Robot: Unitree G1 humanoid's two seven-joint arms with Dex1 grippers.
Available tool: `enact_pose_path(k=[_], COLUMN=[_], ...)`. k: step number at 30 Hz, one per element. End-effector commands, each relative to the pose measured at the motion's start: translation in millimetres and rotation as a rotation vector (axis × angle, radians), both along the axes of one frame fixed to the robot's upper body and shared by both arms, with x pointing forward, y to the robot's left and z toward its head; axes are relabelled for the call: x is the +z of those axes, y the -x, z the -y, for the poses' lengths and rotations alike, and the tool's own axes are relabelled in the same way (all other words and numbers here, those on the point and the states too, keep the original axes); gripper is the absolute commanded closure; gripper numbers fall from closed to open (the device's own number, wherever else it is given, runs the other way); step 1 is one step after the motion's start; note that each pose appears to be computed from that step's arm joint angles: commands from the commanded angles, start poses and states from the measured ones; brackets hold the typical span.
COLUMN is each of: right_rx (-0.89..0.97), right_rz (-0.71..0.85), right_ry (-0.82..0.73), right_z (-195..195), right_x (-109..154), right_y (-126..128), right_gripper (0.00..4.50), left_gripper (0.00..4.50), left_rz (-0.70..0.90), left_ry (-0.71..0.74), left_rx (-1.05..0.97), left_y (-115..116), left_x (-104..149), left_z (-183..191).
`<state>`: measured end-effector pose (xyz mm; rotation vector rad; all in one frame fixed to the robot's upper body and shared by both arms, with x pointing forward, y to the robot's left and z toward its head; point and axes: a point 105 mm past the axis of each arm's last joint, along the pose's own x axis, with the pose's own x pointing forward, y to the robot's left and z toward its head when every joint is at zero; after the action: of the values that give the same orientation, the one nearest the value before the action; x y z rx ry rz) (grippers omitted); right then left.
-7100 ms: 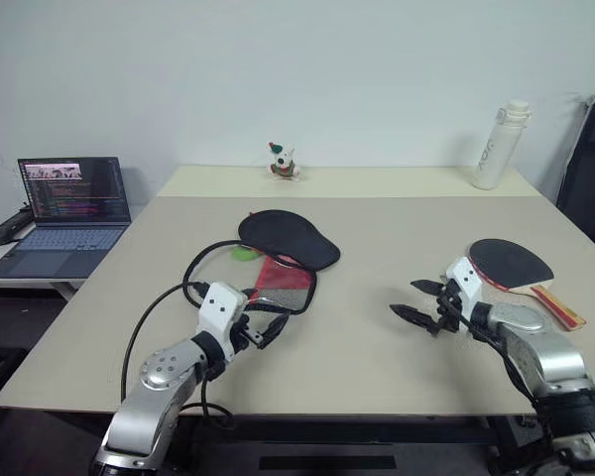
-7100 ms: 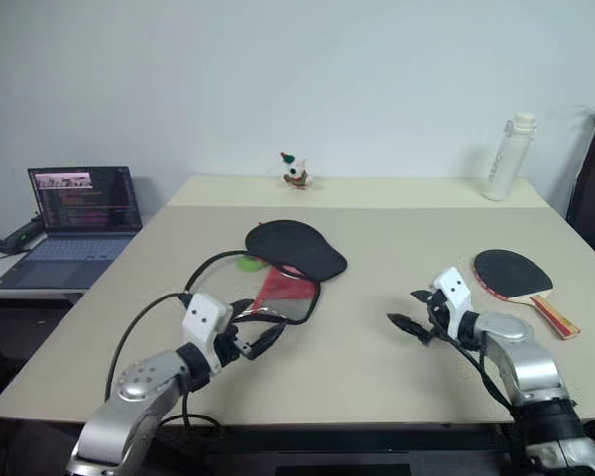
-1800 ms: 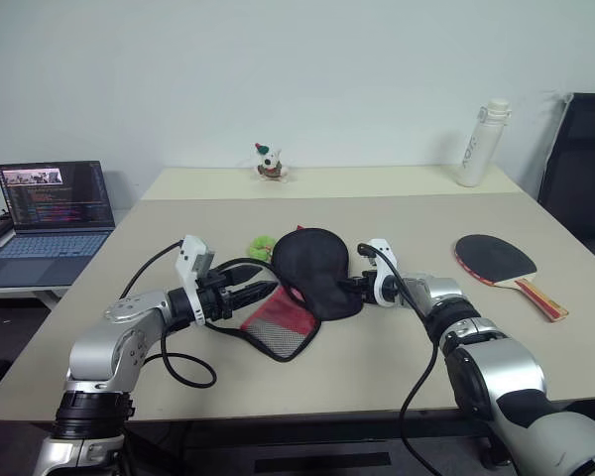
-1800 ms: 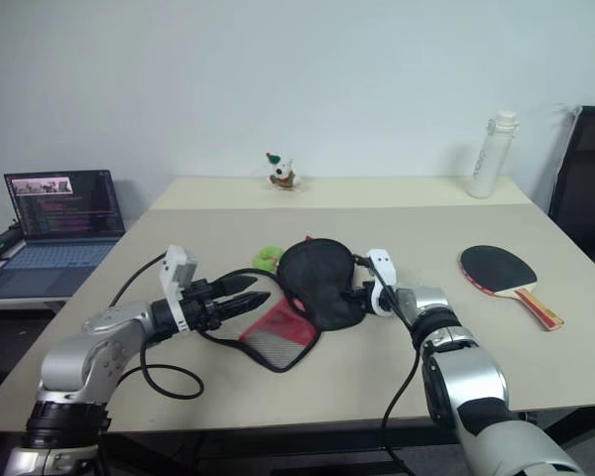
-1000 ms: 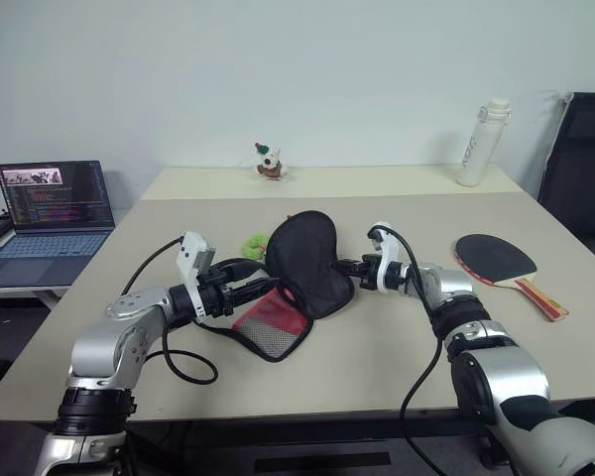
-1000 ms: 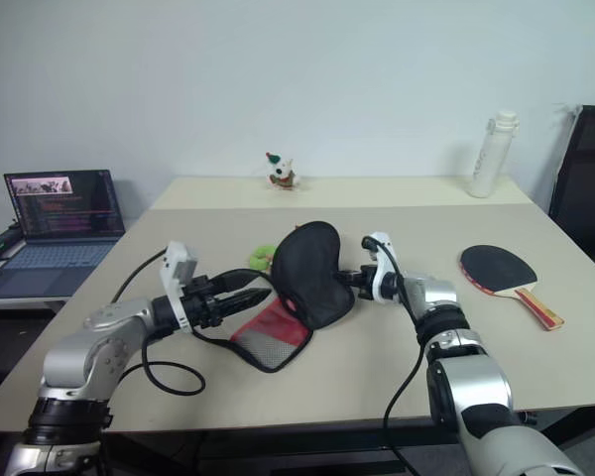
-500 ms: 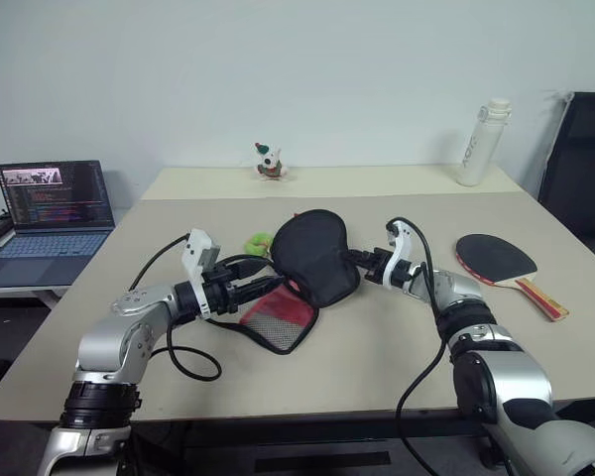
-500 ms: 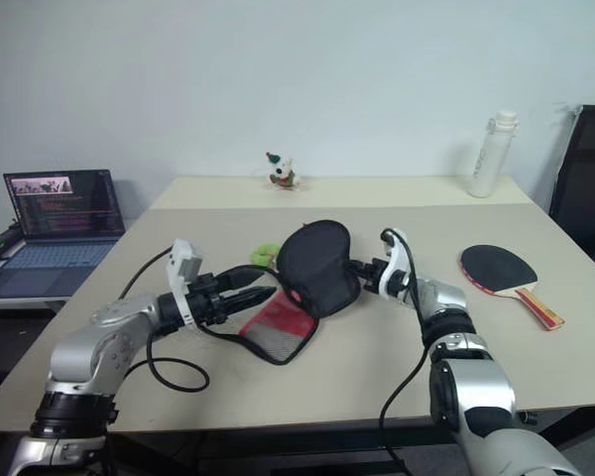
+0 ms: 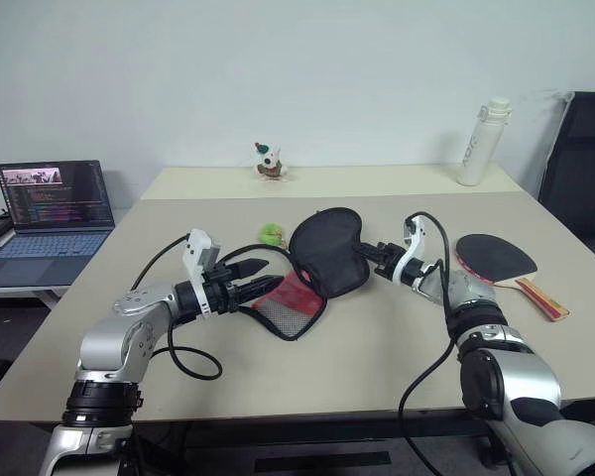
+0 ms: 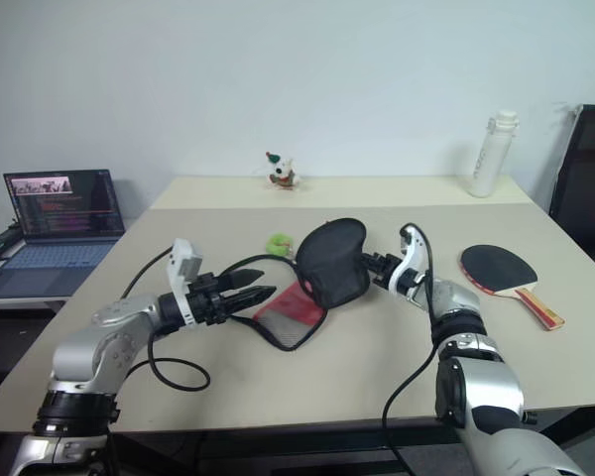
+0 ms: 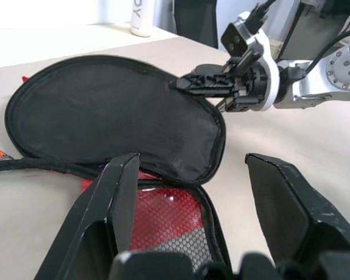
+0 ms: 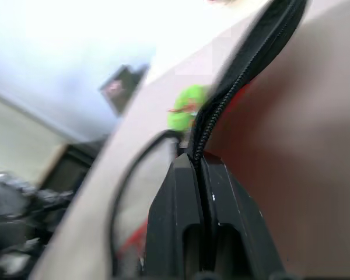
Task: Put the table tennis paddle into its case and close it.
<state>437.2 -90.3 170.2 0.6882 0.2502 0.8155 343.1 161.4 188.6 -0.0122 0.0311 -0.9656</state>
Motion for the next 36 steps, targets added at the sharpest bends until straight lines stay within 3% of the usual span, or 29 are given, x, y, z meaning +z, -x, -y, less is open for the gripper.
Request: enact_pose_path(k=[1,5,13,22,31,36], right_rx=[0.033,-0.095,-0.343,-0.464,-0.656,-0.654], right_rz=[0.086,0.086,-0.001,-0.063,-0.087,-0.087], right_ry=[-0.072,-0.087,-0.036,0.032,0.062,0.111], right_z=[1,18,59,73,88,89], right_x=[27,30,5,-31,-36,-37], right_y=[5,-5,-15,9,17,22], right_gripper=[4.46,4.46,4.46,4.46,4.46,4.46], left_gripper=[1.36,1.36,1.36,1.36,1.36,1.36], left_rz=[0.056,0.06,0.064,0.063,0.07,0.078], left_ry=[0.009,0.014,0.014,0.012,0.019,0.03], left_rx=[-0.021,-0.023,-0.024,-0.036,-0.052,-0.05], left_y=[0,-2,-5,-7,-11,-14], left_x=[15,15,15,13,13,16], left_z=[3,5,7,12,19,21])
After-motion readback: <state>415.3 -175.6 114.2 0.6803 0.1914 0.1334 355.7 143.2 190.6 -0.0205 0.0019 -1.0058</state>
